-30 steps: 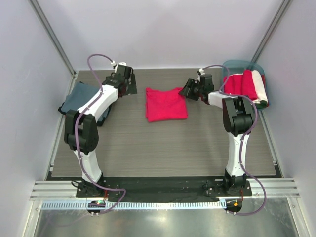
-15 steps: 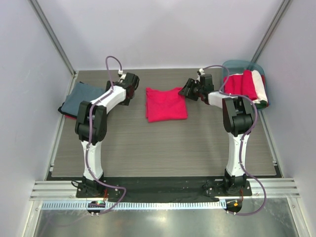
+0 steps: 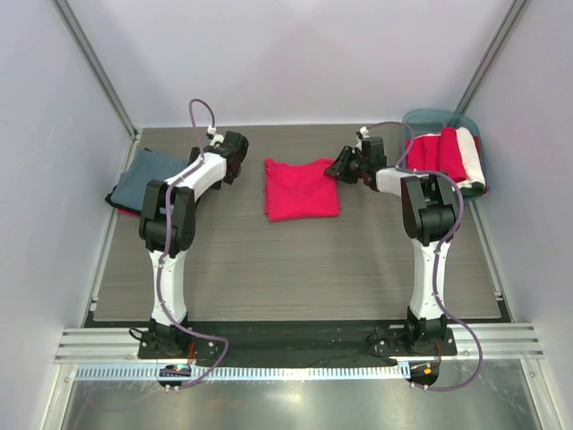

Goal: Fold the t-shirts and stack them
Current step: Fold the tshirt

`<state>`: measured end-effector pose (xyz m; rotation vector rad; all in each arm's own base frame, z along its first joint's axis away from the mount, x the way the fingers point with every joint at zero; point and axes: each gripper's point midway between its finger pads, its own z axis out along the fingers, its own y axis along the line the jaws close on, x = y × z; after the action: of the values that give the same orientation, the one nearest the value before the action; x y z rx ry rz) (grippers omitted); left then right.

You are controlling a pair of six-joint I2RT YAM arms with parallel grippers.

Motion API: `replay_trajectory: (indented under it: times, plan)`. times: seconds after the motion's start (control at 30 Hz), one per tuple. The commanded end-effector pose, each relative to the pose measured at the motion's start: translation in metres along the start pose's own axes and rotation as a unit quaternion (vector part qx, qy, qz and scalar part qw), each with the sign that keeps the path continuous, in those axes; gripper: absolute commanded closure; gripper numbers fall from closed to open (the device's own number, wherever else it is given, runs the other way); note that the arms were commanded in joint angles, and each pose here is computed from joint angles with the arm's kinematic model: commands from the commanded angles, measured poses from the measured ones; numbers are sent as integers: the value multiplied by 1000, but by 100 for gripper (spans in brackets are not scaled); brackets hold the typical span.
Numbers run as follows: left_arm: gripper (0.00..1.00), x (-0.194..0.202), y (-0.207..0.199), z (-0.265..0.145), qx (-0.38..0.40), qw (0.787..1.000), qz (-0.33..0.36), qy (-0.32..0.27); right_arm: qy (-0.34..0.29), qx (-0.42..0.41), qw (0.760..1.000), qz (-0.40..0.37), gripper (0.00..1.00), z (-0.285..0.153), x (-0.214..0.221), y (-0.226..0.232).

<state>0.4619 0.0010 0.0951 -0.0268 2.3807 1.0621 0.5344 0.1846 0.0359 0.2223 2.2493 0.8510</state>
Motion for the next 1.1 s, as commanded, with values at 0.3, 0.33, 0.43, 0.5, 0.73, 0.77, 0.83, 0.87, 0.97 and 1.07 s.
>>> replay_trajectory:
  times: [0.3, 0.33, 0.43, 0.5, 0.73, 0.77, 0.83, 0.87, 0.97, 1.07]
  plan:
    - [24, 3, -4, 10, 12, 999, -20, 22, -19, -23, 1000, -6, 63, -2, -15, 14]
    - [22, 3, -5, 9, 15, 999, -21, 22, -19, -23, 1000, -5, 63, -2, -14, 13]
    - [19, 1, -9, 4, 31, 999, -29, 19, -18, -24, 1000, -6, 63, -1, -13, 13]
    - [17, -1, -11, -1, 40, 999, -32, 9, -18, -24, 1000, -4, 63, -1, -13, 13]
    - [25, 11, -9, 20, 17, 999, -15, 32, -14, -27, 1000, -6, 63, -2, -9, 13]
    - [28, 11, -6, 21, 11, 999, -13, 32, -14, -27, 1000, -4, 63, -2, -10, 13]
    - [52, 12, -2, 23, -1, 999, -15, 33, -14, -27, 1000, -5, 63, -2, -10, 13]
    - [59, 12, -1, 22, 1, 999, -19, 33, -14, -27, 1000, -5, 63, -1, -10, 13]
    - [82, 11, -1, 23, 6, 999, -25, 34, -13, -29, 1000, -1, 64, 0, -10, 13]
    - [100, 9, -8, 20, 20, 999, -32, 37, -9, -28, 1000, 0, 78, 2, -7, 11]
